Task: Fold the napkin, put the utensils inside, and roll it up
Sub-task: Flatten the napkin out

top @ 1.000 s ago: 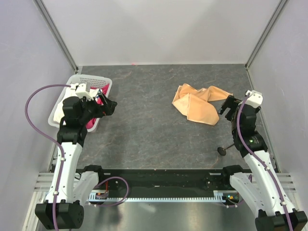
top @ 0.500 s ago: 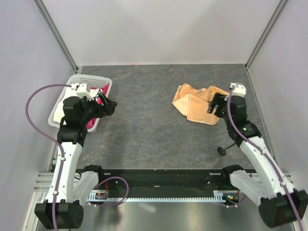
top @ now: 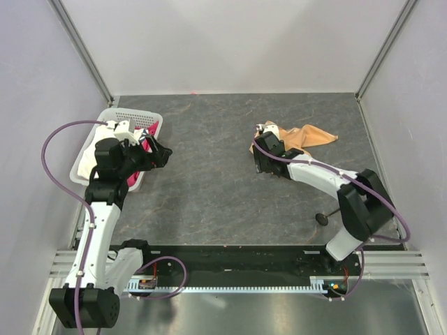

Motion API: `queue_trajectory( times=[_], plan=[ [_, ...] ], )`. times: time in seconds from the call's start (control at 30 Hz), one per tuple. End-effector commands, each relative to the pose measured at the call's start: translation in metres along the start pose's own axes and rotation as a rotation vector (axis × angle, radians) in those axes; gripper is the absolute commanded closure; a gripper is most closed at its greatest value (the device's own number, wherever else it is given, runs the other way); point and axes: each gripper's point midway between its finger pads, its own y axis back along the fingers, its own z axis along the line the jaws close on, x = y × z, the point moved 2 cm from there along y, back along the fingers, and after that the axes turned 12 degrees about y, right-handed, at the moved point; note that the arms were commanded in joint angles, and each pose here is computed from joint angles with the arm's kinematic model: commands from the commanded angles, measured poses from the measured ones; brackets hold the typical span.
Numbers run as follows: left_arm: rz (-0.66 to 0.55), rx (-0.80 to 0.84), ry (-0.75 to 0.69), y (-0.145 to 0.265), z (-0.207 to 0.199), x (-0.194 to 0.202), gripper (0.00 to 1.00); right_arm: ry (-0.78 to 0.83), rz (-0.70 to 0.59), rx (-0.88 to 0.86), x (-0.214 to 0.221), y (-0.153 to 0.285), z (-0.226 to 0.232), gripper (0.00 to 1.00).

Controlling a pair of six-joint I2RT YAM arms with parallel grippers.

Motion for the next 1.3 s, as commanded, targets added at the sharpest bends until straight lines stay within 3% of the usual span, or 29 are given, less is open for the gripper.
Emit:
queue_trajectory(
  times=[0.0, 0.73, 0.93, 1.07, 1.27],
  plan=[
    [0.017, 0.037, -0.032, 0.000, -0.012, 0.001, 0.07, 0.005, 0.012, 0.112, -0.008, -0.011, -0.010, 0.36],
    [0.058, 0.036, -0.022, -0.006, -0.012, 0.009, 0.07, 0.127, 0.156, 0.248, 0.030, -0.055, -0.013, 0.60],
    [0.058, 0.037, -0.021, -0.006, -0.013, 0.009, 0.07, 0.138, 0.173, 0.250, 0.035, -0.059, -0.012, 0.80],
    [0.056, 0.040, -0.022, -0.005, -0.014, 0.009, 0.07, 0.143, 0.173, 0.231, 0.035, -0.057, -0.009, 1.00],
    [0.056, 0.050, -0.025, -0.004, -0.017, 0.010, 0.07, 0.190, 0.069, 0.113, 0.005, -0.027, 0.028, 1.00]
  ],
)
